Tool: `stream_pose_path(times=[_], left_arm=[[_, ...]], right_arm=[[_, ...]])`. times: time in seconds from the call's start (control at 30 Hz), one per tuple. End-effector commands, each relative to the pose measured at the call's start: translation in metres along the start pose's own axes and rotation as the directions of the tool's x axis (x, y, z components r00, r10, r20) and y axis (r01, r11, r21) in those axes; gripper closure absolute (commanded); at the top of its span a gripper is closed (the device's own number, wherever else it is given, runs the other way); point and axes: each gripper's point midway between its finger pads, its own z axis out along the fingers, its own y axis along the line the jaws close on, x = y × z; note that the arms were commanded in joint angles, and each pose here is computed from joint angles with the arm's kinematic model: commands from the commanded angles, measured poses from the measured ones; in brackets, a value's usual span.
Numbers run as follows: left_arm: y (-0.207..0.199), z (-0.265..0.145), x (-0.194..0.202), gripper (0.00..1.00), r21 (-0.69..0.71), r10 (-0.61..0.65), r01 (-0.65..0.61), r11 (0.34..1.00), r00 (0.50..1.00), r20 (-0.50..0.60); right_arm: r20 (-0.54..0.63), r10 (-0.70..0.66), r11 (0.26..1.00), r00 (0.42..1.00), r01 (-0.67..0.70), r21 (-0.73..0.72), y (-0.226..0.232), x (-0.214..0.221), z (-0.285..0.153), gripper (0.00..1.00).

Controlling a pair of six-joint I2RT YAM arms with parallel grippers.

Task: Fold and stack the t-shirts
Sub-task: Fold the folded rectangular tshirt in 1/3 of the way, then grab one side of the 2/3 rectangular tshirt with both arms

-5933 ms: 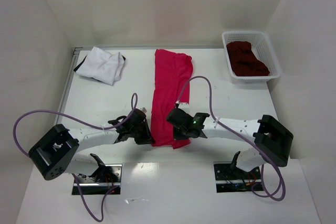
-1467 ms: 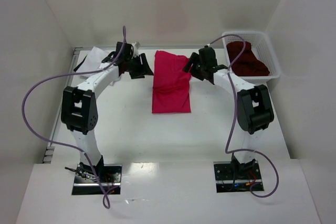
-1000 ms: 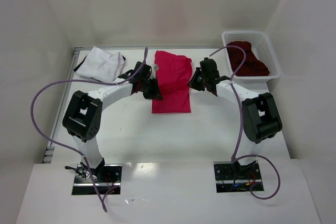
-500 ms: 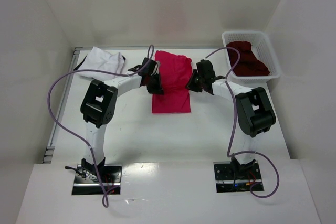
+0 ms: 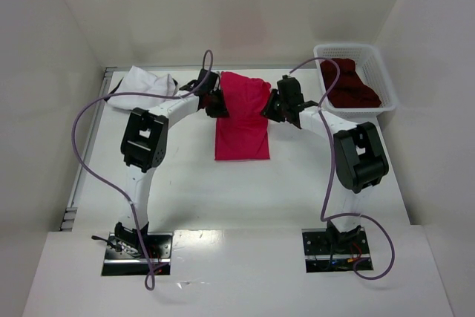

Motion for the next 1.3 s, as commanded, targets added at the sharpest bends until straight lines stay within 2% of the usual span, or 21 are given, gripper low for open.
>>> stream_pose_path(times=[0.0, 0.07, 0.13, 0.17, 0.2, 0.3, 0.4, 0.5, 0.53, 0.57, 0.7, 0.8, 1.0, 1.27], left_arm=[[-0.004, -0.019, -0.026, 0.73, -0.001, 0.003, -0.003, 1.0, 0.998, 0.067], [-0.003, -0.033, -0.023, 0.53, -0.009, 0.012, -0.012, 1.0, 0.997, 0.073], [-0.013, -0.066, -0.043, 0.34, 0.018, 0.03, -0.033, 0.999, 0.987, 0.157], [-0.013, -0.071, -0.035, 0.15, 0.03, 0.03, -0.035, 0.999, 0.988, 0.148], [-0.021, -0.091, -0.042, 0.09, 0.048, 0.045, -0.055, 0.997, 0.982, 0.183], [-0.024, -0.121, -0.044, 0.0, 0.071, 0.052, -0.069, 0.995, 0.974, 0.223], [-0.03, -0.149, -0.04, 0.0, 0.094, 0.045, -0.071, 0.993, 0.966, 0.255], [-0.023, -0.158, -0.01, 0.0, 0.101, 0.029, -0.051, 0.994, 0.976, 0.214], [-0.022, -0.158, 0.0, 0.0, 0.104, 0.021, -0.042, 0.994, 0.979, 0.202], [-0.016, -0.149, 0.027, 0.0, 0.094, 0.032, -0.047, 0.995, 0.988, 0.154], [-0.011, -0.147, 0.07, 0.01, 0.11, -0.023, 0.012, 0.994, 0.995, 0.099], [0.002, -0.134, 0.107, 0.03, 0.119, -0.052, 0.049, 0.992, 0.998, 0.026], [0.002, -0.115, 0.135, 0.15, 0.121, -0.043, 0.05, 0.991, 0.997, -0.057], [0.011, -0.089, 0.147, 0.2, 0.1, -0.043, 0.054, 0.994, 0.993, -0.113]], right_arm=[[0.05, -0.046, 0.999, 0.998, 0.047, -0.016, 0.015, -0.02, -0.011, 0.68], [0.065, -0.057, 0.998, 0.996, 0.058, -0.009, 0.015, -0.023, -0.02, 0.63], [0.104, -0.068, 0.997, 0.992, 0.07, -0.021, 0.02, -0.032, -0.037, 0.53], [0.097, -0.082, 0.996, 0.992, 0.083, -0.014, 0.015, -0.026, -0.041, 0.5], [0.127, -0.081, 0.996, 0.989, 0.086, -0.035, 0.021, -0.032, -0.053, 0.43], [0.11, -0.092, 0.995, 0.99, 0.095, -0.022, 0.012, -0.022, -0.06, 0.38], [0.054, -0.093, 0.994, 0.994, 0.096, -0.043, 0.006, 0.001, -0.067, 0.33], [0.008, -0.079, 0.996, 0.997, 0.079, -0.027, -0.012, 0.027, -0.069, 0.31], [-0.005, -0.078, 0.997, 0.997, 0.078, -0.018, -0.018, 0.034, -0.067, 0.31], [-0.029, -0.068, 0.998, 0.997, 0.067, -0.02, -0.025, 0.048, -0.068, 0.31], [-0.102, -0.064, 0.998, 0.993, 0.066, 0.015, -0.045, 0.085, -0.065, 0.31], [-0.132, -0.06, 0.998, 0.989, 0.059, -0.01, -0.048, 0.103, -0.064, 0.31], [-0.146, -0.067, 0.998, 0.987, 0.065, -0.021, -0.045, 0.113, -0.059, 0.31], [-0.16, -0.071, 0.997, 0.984, 0.071, -0.007, -0.046, 0.116, -0.045, 0.39]])
